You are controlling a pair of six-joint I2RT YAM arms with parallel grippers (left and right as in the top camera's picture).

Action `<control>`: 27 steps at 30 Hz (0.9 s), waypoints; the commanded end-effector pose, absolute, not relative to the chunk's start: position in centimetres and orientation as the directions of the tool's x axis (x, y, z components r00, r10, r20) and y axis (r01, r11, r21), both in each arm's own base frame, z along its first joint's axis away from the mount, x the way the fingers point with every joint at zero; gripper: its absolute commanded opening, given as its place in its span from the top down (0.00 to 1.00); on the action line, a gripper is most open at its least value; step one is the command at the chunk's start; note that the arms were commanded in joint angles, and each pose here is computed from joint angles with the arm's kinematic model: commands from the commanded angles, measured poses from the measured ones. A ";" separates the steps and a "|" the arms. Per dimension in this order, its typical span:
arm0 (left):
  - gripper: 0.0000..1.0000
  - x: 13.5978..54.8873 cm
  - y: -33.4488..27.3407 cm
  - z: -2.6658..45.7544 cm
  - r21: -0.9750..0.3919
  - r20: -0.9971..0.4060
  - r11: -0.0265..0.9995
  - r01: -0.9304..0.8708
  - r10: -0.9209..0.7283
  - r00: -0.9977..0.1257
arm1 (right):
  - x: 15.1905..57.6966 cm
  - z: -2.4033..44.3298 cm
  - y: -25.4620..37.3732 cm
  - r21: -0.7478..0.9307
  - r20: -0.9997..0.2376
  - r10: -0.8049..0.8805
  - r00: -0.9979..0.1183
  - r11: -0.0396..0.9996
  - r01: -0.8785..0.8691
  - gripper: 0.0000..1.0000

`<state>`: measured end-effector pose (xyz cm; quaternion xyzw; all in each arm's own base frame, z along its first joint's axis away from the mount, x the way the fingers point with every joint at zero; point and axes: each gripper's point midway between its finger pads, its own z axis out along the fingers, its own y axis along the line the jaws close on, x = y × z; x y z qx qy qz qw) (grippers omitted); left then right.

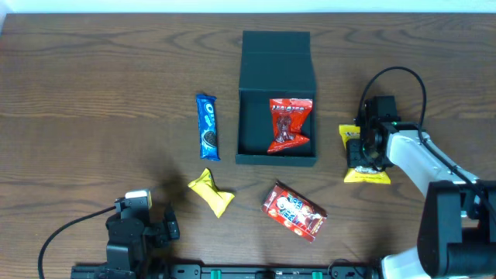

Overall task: Pack container
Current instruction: 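Lift the yellow bag and lower it into the box beside the red bag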

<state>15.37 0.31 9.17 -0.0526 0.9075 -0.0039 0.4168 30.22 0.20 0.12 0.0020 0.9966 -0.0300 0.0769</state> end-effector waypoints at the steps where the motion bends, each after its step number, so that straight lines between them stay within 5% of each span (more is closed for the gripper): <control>1: 0.05 14.9 0.5 7.4 -0.026 -0.723 0.996 -0.089 -0.080 -0.686 | 30.0 -0.2 0.2 -0.051 -0.144 0.003 -0.990 0.999 0.011 0.48; 21: 0.05 14.9 0.5 7.4 -0.026 -0.723 0.996 -0.089 -0.080 -0.686 | 30.0 -0.2 0.7 -0.026 -0.142 0.002 -0.990 1.000 0.005 0.64; 27: 0.04 14.9 0.5 7.4 -0.026 -0.723 0.996 -0.089 -0.080 -0.686 | 30.0 -0.2 0.9 -0.026 -0.144 -0.004 -0.990 1.000 0.000 0.81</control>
